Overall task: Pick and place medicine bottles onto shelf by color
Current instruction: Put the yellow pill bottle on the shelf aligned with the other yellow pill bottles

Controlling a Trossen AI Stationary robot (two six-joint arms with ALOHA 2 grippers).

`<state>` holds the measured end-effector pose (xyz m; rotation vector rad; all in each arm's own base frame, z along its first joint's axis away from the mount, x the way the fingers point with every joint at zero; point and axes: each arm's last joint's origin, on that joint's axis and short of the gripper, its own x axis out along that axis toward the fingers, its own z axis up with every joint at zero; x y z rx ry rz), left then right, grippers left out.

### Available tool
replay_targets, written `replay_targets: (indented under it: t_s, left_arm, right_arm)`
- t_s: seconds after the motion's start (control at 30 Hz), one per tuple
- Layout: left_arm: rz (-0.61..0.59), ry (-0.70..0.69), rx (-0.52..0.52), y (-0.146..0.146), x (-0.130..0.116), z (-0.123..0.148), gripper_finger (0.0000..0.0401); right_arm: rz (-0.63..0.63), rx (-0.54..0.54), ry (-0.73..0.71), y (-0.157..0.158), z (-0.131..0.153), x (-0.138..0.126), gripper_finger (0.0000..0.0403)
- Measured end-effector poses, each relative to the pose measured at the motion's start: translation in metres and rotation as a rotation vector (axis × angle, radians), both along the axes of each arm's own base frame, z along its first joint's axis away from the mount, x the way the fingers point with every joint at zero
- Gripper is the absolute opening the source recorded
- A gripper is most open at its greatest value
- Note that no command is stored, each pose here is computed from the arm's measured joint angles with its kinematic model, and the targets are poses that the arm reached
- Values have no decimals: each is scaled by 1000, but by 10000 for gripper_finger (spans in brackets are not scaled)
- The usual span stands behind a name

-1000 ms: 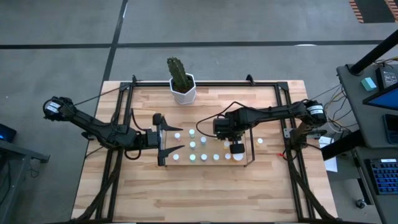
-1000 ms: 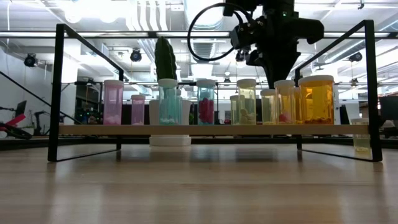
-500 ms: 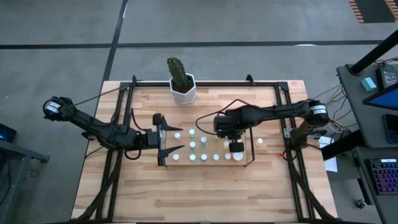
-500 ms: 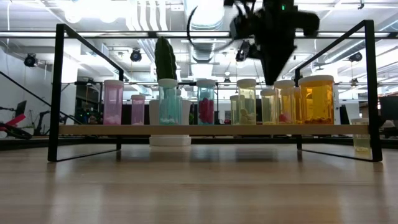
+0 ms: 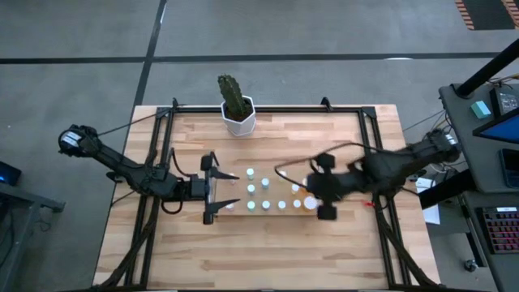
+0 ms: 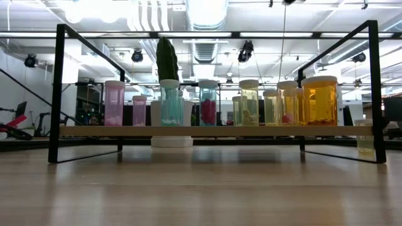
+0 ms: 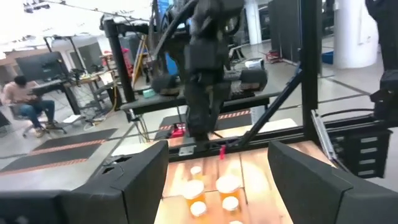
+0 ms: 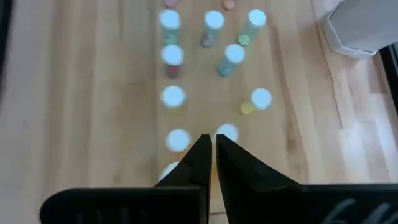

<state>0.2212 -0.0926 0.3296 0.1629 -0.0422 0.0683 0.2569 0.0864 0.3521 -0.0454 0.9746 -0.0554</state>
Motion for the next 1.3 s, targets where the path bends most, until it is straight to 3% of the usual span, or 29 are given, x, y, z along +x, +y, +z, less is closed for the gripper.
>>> replay_targets:
  t_s: [0.27, 0.5, 0.63, 0.83, 1.03, 1.3]
  left_arm:
    - [-27, 5, -48, -9, 4, -4, 259]
    - [-30, -1, -51, -10, 4, -1, 259]
    - [-29, 0, -50, -10, 4, -1, 259]
    - [-29, 3, -49, -10, 4, -2, 259]
    - [-27, 4, -45, -10, 4, -3, 259]
    - [-26, 5, -39, -10, 4, -3, 259]
  right_arm:
    - [-141, 40, -43, 36, 10, -46, 13]
    - [-165, 11, -66, 50, 0, -72, 12]
    - [-201, 24, -86, 45, -15, -92, 9]
    - [-268, 155, -149, 30, -45, -118, 9]
    - [-391, 214, -146, 9, -69, -139, 9]
    - [-499, 182, -91, -4, -95, -152, 9]
